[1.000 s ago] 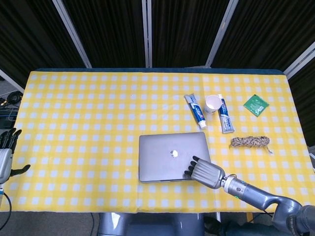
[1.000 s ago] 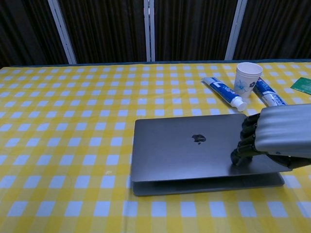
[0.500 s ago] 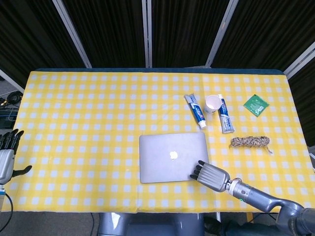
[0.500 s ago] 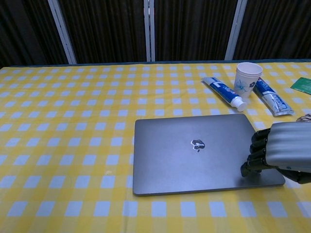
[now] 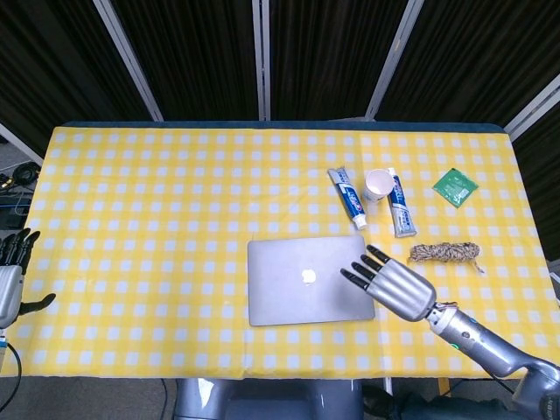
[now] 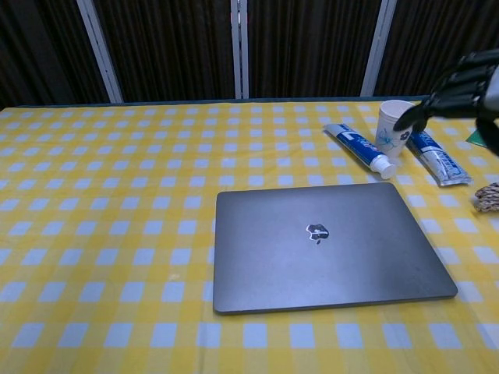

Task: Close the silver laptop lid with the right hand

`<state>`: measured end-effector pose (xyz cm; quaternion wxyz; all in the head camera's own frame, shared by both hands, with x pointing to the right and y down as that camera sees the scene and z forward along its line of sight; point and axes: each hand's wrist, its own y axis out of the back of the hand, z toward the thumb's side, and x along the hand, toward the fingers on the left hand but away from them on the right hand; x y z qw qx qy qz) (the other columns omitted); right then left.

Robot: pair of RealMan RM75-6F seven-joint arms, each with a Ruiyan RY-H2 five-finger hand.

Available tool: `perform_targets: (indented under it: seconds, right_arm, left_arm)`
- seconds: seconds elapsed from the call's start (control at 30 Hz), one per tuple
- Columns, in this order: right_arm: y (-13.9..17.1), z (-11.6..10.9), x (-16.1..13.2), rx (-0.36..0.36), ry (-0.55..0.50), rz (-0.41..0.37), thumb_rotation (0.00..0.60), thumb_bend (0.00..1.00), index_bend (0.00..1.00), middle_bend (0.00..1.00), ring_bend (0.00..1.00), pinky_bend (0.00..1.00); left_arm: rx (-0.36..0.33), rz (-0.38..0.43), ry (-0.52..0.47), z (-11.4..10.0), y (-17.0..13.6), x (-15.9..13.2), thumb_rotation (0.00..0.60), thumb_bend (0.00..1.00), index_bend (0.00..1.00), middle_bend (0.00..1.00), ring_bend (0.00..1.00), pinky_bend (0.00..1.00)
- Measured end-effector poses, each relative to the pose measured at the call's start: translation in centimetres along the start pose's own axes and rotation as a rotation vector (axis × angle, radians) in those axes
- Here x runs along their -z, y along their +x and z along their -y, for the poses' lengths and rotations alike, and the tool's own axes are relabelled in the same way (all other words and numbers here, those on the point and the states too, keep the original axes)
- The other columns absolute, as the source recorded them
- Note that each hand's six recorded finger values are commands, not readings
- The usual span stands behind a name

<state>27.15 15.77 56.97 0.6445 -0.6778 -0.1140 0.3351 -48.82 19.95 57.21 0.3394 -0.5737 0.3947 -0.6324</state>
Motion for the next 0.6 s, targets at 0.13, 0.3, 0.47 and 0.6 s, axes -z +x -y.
perform_targets:
  seconds: [0.13, 0.3, 0.47, 0.6]
  right_arm:
    - [3.0, -0.8, 3.3, 0.031, -0.023, 0.23, 0.6, 0.0, 0.0, 0.0, 0.0, 0.0]
    - [7.5, 0.4, 6.1, -0.028, -0.108, 0.525, 0.6, 0.0, 0.0, 0.0, 0.0, 0.0]
    - [10.5, 1.3, 6.7, -0.059, -0.14, 0.682, 0.6, 0.0, 0.0, 0.0, 0.0, 0.0]
    - [11.6, 2.2, 6.5, -0.067, -0.167, 0.74, 0.6, 0.0, 0.0, 0.0, 0.0, 0.0]
  left_arm:
    - [-0.018, 0.001, 0.002, -0.3, -0.2, 0.0, 0.6, 0.0, 0.0, 0.0, 0.0, 0.0]
    - [-0.032, 0.005, -0.002, -0.5, -0.3, 0.0, 0.6, 0.0, 0.0, 0.0, 0.0, 0.0]
    - [-0.034, 0.018, -0.006, -0.6, -0.3, -0.3, 0.6, 0.0, 0.0, 0.0, 0.0, 0.0]
    - [-0.036, 0.027, -0.01, -0.6, -0.5, -0.4, 0.6, 0.0, 0.0, 0.0, 0.0, 0.0]
